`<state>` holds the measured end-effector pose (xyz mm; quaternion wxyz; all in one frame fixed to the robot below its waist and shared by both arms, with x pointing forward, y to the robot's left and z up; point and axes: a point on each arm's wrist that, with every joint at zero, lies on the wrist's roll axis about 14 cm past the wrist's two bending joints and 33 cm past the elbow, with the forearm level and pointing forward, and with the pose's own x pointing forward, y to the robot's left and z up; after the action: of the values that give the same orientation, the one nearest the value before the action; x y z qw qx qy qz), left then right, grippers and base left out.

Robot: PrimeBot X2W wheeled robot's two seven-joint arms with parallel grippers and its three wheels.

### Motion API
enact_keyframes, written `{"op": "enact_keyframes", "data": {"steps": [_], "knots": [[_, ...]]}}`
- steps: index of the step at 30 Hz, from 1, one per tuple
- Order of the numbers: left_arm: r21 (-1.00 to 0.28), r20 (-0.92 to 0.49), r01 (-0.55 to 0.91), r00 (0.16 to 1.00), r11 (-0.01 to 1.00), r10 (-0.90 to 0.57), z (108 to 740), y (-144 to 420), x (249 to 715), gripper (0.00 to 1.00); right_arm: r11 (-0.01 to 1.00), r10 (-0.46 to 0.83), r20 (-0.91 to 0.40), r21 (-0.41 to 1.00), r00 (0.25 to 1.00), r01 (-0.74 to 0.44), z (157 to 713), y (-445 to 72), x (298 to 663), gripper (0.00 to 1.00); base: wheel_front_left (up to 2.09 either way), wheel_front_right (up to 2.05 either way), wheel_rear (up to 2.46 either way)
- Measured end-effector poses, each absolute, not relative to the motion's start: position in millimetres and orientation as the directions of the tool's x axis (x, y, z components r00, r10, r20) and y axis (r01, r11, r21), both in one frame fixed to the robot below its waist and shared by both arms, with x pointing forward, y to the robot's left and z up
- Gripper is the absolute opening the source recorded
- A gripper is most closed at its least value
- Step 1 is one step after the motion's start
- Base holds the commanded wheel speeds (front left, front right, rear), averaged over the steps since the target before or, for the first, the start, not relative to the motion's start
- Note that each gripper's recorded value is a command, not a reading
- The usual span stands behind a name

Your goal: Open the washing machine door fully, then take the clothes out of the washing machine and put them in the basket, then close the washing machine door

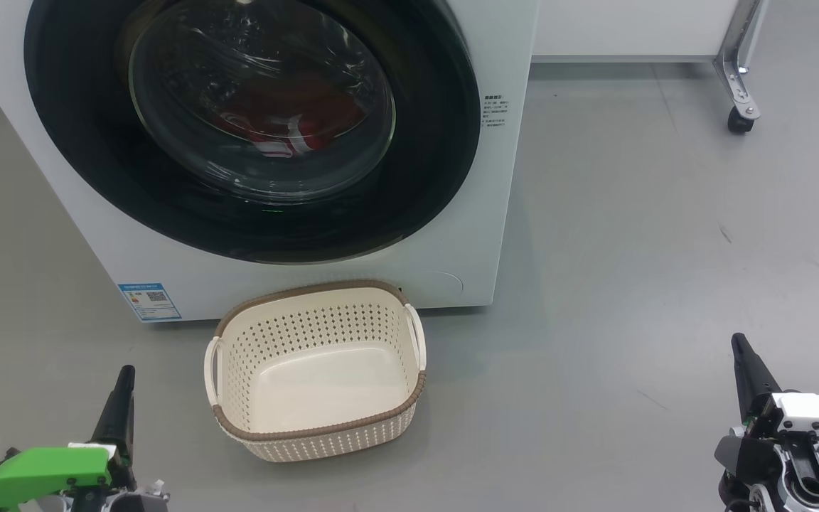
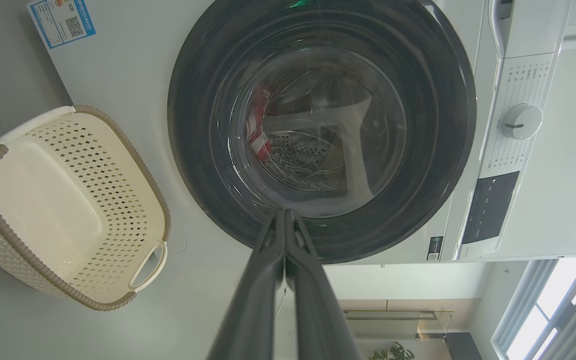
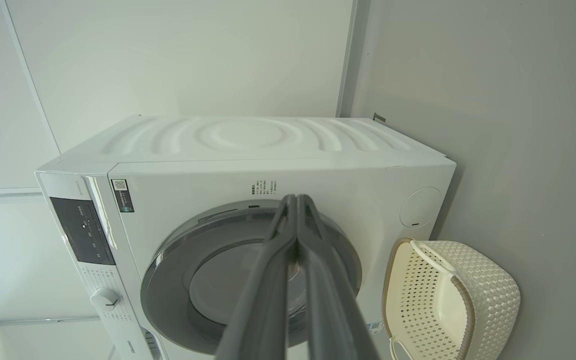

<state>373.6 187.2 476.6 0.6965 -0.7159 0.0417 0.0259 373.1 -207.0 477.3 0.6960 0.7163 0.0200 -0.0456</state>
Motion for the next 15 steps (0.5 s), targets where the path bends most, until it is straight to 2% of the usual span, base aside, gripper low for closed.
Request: {"op": "enact_keyframes", "data": {"steps": [15], "knots": [[-0.995,-0.095,-0.096,0.995,-0.026,-0.023,476.6,187.5,373.6,0.00,-0.031,-0.035,-0.093,0.995,0.995,0.092,477.2,-207.0,373.1,0.00,0.00,0.00,0.00]]}}
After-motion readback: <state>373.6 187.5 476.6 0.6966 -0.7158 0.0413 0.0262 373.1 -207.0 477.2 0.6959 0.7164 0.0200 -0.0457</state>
